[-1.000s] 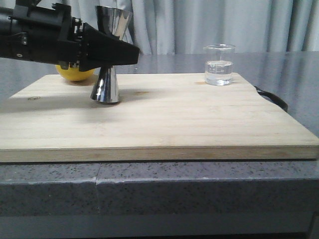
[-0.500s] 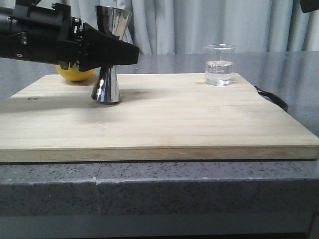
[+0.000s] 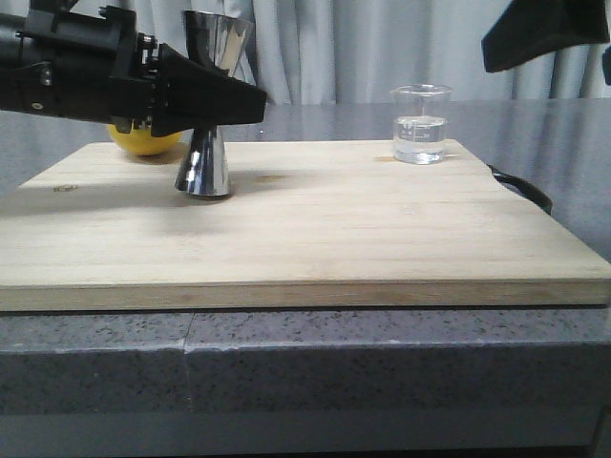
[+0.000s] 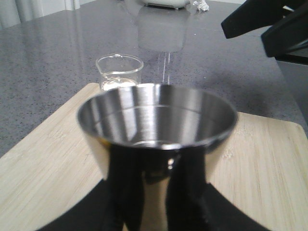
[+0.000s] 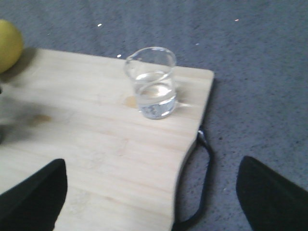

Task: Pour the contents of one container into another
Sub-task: 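Reach the right gripper to the glass beaker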

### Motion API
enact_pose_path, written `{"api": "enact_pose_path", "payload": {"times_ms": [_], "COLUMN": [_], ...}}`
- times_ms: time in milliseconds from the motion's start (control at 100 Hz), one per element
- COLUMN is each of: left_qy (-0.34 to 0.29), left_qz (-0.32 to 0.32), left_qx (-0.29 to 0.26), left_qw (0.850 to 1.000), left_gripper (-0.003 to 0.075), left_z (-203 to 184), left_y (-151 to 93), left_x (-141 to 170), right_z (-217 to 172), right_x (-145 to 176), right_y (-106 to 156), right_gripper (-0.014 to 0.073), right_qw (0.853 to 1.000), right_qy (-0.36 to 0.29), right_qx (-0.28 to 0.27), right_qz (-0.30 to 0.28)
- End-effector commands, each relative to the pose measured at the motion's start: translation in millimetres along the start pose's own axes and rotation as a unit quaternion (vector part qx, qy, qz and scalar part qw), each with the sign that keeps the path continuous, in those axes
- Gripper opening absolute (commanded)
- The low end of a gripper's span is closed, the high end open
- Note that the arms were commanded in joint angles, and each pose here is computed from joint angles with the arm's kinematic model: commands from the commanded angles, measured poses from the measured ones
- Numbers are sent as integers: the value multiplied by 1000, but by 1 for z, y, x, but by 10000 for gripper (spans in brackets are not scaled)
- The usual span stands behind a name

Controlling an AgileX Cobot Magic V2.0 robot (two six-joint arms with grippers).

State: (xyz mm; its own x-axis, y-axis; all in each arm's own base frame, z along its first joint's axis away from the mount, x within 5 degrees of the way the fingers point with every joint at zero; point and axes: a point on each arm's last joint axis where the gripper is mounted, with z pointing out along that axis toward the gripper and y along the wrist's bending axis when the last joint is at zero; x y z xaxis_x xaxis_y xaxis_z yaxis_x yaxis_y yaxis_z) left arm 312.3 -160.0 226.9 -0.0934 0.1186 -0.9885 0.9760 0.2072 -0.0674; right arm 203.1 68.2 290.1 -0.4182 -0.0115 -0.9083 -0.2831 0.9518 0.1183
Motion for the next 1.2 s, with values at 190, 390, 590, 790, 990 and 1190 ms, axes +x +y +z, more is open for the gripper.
{"api": "enact_pose_path", "payload": {"times_ms": [190, 390, 590, 790, 990, 1190], "left_qy": [-75, -75, -75, -75, -75, -75], "left_qz": [16, 16, 16, 16, 16, 16], "left_qx": [28, 28, 28, 28, 28, 28], "left_qw": [997, 997, 997, 997, 997, 997], "left_gripper": [134, 134, 134, 134, 134, 134], "left_z": [-2, -2, -2, -2, -2, -2], "left_y": [-8, -8, -8, -8, -8, -8], "left_x": [-31, -31, -31, -31, -31, -31], "right_z": [8, 35, 51, 65, 89, 112], "right_x": [-7, 1, 6, 10, 4, 1], "right_y": [7, -2, -7, -7, -8, -8], "right_gripper": [643, 644, 644, 643, 643, 643], "right_qw": [983, 983, 982, 978, 981, 984], "right_qy": [-176, -174, -182, -195, -178, -155], "right_qx": [-55, -44, -46, -54, -52, -56], "right_qz": [-7, -28, -23, -41, -50, -68]}}
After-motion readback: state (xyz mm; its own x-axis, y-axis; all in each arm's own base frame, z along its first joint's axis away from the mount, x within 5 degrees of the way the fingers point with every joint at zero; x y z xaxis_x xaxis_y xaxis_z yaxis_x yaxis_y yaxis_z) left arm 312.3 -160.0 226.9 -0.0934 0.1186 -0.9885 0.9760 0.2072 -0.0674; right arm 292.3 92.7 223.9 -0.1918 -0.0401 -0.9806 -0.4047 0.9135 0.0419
